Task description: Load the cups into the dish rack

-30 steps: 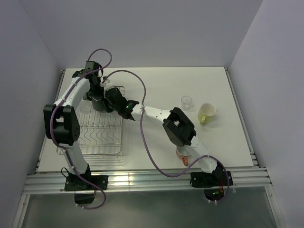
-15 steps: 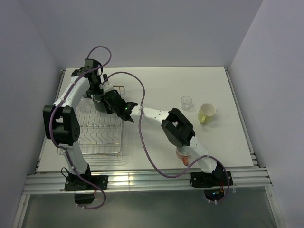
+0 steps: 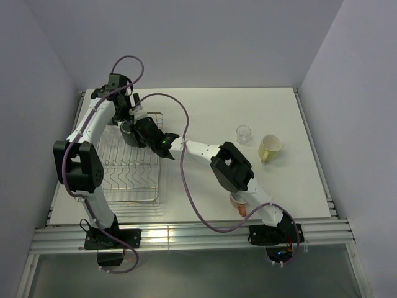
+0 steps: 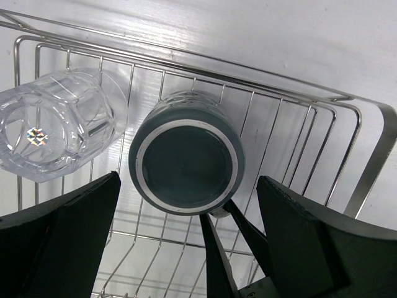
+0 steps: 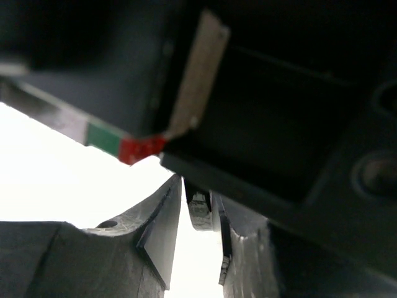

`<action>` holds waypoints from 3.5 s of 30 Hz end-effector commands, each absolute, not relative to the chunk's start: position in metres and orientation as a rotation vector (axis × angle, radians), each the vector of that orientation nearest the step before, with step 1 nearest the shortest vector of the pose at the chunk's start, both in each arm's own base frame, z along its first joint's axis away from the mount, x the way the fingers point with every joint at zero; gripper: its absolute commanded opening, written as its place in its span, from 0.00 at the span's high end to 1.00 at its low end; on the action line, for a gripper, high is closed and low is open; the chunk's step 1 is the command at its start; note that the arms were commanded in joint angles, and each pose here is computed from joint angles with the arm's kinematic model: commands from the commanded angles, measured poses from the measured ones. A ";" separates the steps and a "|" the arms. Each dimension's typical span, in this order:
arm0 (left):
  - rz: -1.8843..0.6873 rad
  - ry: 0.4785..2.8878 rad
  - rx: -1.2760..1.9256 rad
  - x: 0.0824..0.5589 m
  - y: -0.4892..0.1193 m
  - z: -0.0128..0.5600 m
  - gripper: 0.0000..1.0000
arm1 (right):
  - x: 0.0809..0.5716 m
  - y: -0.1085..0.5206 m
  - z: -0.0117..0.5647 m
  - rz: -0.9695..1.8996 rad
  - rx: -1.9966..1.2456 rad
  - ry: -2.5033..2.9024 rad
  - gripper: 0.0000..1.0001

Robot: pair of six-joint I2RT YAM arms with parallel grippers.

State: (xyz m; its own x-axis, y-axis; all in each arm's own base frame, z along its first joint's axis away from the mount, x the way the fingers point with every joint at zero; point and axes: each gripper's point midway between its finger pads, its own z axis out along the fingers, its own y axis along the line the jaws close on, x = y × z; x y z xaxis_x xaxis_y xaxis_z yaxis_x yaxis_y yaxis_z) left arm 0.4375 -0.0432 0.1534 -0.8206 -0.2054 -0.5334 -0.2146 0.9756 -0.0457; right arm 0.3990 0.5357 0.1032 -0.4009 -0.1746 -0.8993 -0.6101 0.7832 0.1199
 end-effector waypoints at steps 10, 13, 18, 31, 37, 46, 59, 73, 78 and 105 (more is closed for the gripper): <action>-0.029 2.366 -0.334 0.439 -0.042 0.235 0.01 | 0.395 0.541 0.072 0.535 -0.587 2.043 0.55; -0.029 2.361 -0.339 0.439 -0.041 0.237 0.01 | 0.397 0.541 0.071 0.525 -0.581 2.045 0.53; -0.033 2.339 -0.348 0.441 -0.040 0.243 0.01 | 0.397 0.536 0.076 0.525 -0.556 2.035 0.50; -0.045 2.303 -0.341 0.442 -0.040 0.254 0.01 | 0.391 0.525 0.129 0.589 -0.503 1.930 0.40; -0.040 2.290 -0.340 0.443 -0.039 0.258 0.01 | 0.387 0.518 0.170 0.612 -0.479 1.865 0.38; -0.048 2.269 -0.346 0.450 -0.039 0.263 0.01 | 0.369 0.472 0.239 0.597 -0.392 1.785 0.37; -0.320 2.153 -0.215 0.410 -0.094 0.302 0.01 | 0.371 0.207 0.248 0.261 0.237 2.015 0.26; -0.445 2.067 -0.054 0.357 -0.133 0.334 0.01 | 0.287 0.160 0.166 0.223 0.186 2.261 0.36; -0.455 2.056 -0.045 0.353 -0.133 0.338 0.01 | 0.269 0.175 0.147 0.222 0.131 2.310 0.38; -0.452 2.089 -0.039 0.347 -0.135 0.314 0.01 | 0.283 0.188 0.078 0.027 0.126 2.396 0.66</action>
